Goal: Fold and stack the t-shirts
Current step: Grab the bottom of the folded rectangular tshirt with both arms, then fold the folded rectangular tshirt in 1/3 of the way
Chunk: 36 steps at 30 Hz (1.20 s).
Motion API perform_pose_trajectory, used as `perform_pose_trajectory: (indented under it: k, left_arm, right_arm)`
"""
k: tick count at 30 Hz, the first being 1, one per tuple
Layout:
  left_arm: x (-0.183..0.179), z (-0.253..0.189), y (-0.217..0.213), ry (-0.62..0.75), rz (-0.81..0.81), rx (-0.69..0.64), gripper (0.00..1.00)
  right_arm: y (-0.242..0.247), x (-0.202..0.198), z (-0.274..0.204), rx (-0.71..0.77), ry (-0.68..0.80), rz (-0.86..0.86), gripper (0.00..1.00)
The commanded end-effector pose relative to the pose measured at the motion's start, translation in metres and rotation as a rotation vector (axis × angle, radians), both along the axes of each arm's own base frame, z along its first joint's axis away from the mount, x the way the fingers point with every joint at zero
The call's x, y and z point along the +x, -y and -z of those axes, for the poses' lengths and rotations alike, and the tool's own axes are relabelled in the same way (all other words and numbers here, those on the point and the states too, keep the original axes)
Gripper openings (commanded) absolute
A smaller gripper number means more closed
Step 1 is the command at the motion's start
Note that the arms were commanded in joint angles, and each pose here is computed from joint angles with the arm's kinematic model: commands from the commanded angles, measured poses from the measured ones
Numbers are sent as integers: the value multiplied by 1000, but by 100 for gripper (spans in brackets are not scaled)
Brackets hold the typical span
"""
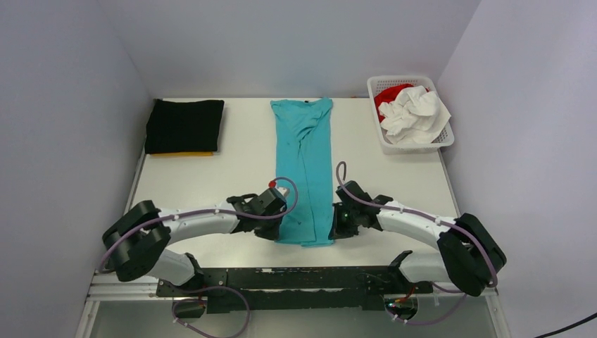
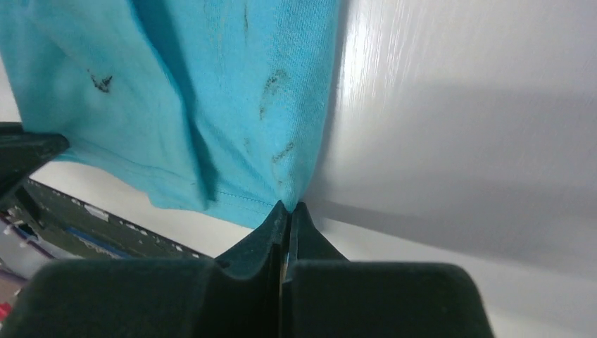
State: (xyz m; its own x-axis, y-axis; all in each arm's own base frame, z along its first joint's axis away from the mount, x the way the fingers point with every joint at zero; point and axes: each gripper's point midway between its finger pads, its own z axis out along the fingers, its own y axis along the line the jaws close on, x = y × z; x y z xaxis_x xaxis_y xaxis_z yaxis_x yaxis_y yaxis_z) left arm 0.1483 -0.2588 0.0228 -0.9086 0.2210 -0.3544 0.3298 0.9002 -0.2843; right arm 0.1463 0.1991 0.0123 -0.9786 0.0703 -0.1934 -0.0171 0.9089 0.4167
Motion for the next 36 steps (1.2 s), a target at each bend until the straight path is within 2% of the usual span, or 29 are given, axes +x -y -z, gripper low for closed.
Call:
perform_pose_trajectory:
  k: [1, 4, 10, 13, 18, 22, 25, 30, 36]
  left_arm:
    - [-17, -5, -11, 13, 50, -56, 0]
    - [-32, -8, -6, -27, 91, -140, 0]
    - [-55, -14, -4, -71, 101, -266, 0]
    - [-64, -18, -6, -99, 83, -274, 0]
    - [-55, -42, 0, -36, 67, -318, 0]
    - [-22, -61, 5, 57, 25, -294, 0]
    - [17, -78, 9, 146, -40, -292, 0]
    - [83, -94, 5, 223, -144, -275, 0]
    - [156, -120, 3, 302, -219, -263, 0]
  right_arm:
    - [12, -33, -3, -1, -73, -88, 0]
    - [2, -48, -10, 102, -108, -120, 0]
    - [0, -64, -18, 172, -134, -125, 0]
    - [-7, -72, -30, 243, -138, -140, 0]
    - [-14, -63, -44, 285, -77, -144, 0]
    - [-16, -19, -54, 214, 87, -78, 0]
    - [-21, 18, -68, 208, 192, -23, 0]
    - [-22, 77, -84, 206, 290, 28, 0]
    - [-2, 149, -98, 138, 381, 118, 0]
